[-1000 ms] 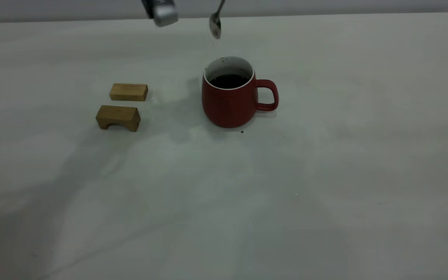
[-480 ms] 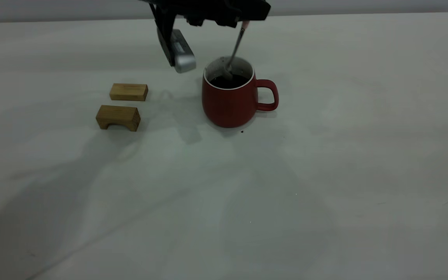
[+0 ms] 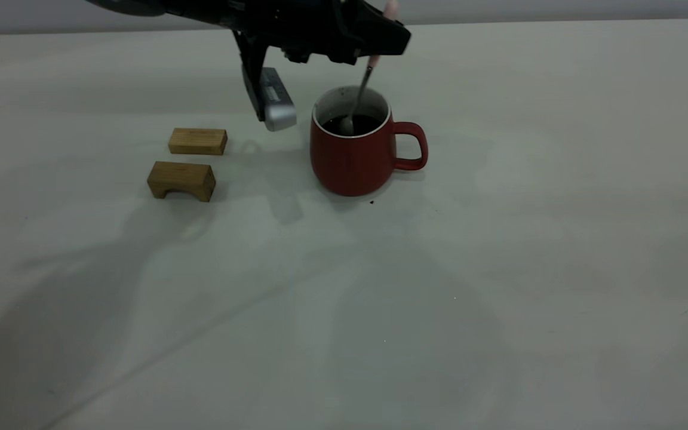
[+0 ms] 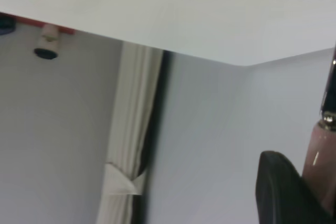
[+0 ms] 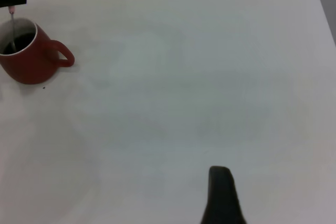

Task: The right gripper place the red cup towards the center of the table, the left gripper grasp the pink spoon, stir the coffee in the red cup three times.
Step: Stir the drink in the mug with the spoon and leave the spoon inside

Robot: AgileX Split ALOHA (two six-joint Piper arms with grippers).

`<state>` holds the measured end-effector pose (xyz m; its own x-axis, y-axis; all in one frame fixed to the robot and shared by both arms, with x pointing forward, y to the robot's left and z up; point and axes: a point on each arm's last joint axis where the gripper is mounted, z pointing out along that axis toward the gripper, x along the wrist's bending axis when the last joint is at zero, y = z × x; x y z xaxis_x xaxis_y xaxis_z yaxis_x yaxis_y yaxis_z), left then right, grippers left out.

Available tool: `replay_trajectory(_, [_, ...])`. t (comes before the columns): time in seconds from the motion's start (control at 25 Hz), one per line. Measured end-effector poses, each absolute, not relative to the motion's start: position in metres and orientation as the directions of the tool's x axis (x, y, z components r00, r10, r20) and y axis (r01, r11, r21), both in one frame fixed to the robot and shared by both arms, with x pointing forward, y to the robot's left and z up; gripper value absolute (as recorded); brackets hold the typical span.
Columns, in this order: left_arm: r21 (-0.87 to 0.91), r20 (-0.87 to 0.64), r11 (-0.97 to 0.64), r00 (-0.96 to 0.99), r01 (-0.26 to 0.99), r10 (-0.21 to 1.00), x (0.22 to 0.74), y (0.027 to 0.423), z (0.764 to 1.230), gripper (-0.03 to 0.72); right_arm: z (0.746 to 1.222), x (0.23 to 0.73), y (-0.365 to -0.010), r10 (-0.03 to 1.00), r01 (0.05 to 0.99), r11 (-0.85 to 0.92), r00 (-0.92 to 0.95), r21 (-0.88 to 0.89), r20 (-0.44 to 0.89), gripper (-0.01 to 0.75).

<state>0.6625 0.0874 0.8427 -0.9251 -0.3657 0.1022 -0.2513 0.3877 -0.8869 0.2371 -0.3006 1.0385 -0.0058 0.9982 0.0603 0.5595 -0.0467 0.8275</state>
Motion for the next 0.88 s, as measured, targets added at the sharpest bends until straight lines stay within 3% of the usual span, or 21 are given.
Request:
replay_trajectory(0.28, [-0.893,0.067,0.389,-0.921,-0.227,-0.384,0.674,0.083,0.843,0.135,1.038,0.237,-0.301,0.998,0.560,-0.047,-0.006,0.828,0.060,0.587])
replay_trajectory(0.6, [-0.894,0.125,0.382,-0.950,-0.233,-0.286,0.662,0.064,0.837,0.135,1.038,0.237,-0.301,0.998,0.560,-0.047,-0.006,0.828,0.060,0.587])
replay_trajectory(0.88, [-0.842,0.169,0.456,-0.943,-0.289,-0.285,0.667,0.094,0.829,0.135,1.038,0.237,-0.301,0.998,0.560,-0.047,-0.006,0.828,0.060,0.587])
